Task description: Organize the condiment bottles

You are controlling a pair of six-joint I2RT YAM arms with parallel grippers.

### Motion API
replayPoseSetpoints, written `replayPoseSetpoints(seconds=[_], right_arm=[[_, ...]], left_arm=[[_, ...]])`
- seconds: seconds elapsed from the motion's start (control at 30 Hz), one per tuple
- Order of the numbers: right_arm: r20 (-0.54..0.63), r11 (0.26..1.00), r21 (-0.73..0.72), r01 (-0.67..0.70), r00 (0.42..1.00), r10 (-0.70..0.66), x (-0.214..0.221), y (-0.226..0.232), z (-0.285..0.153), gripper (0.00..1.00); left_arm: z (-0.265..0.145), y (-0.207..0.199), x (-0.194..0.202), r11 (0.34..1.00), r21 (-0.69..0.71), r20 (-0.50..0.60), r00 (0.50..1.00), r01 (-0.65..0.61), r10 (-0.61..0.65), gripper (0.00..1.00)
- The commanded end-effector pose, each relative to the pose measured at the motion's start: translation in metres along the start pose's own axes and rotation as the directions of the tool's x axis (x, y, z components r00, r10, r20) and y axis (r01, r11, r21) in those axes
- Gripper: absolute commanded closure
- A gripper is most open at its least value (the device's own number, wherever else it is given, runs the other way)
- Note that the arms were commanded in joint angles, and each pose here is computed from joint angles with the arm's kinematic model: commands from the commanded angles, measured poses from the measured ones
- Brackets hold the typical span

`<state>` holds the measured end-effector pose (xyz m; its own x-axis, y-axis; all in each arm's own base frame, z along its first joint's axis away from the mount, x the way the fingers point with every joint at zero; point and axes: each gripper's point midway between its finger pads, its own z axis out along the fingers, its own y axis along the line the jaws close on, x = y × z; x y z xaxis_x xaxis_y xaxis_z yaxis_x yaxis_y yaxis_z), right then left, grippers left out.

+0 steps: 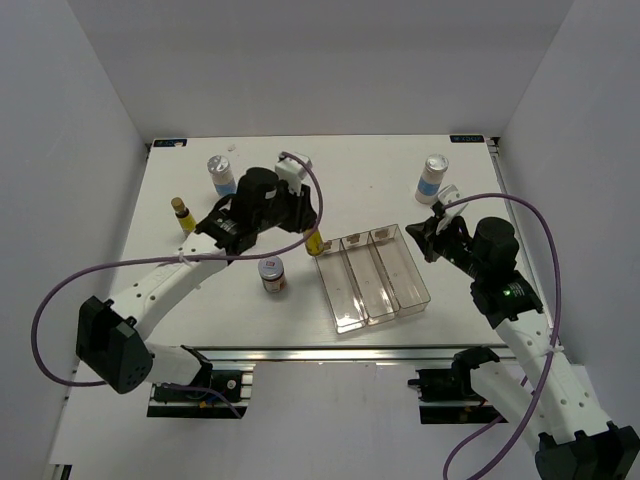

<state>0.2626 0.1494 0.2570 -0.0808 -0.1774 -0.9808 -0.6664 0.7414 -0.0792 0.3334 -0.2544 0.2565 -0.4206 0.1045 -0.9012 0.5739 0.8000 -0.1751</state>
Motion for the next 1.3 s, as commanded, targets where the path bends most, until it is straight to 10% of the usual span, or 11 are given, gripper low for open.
replayPoseSetpoints(seconds=[0.0,0.83,1.07,1.27], right_arm=[[0.027,0.999,0.040,0.002,1.000,-0.003,-0.007,-0.008,0.002,0.97],[0.012,0.999,0.053,-0.002,1.000,0.001,-0.001,-0.011,0.004,0.96],[0.014,0.999,0.049,0.000,1.000,-0.001,-0.002,-0.010,0.004,0.95],[0.013,0.999,0.042,0.000,1.000,-0.001,-0.002,-0.009,0.004,0.95]], left_arm=[[0.001,-0.029,0.010,0.995,0.097,-0.024,1.000,-0.008,0.010,1.00],[0.068,-0.054,0.087,0.984,0.007,-0.136,0.974,-0.181,0.180,1.00],[0.064,-0.064,0.094,0.975,-0.002,-0.146,0.965,-0.220,0.217,0.39],[0.051,-0.071,0.087,0.978,0.016,-0.125,0.970,-0.207,0.207,0.16]])
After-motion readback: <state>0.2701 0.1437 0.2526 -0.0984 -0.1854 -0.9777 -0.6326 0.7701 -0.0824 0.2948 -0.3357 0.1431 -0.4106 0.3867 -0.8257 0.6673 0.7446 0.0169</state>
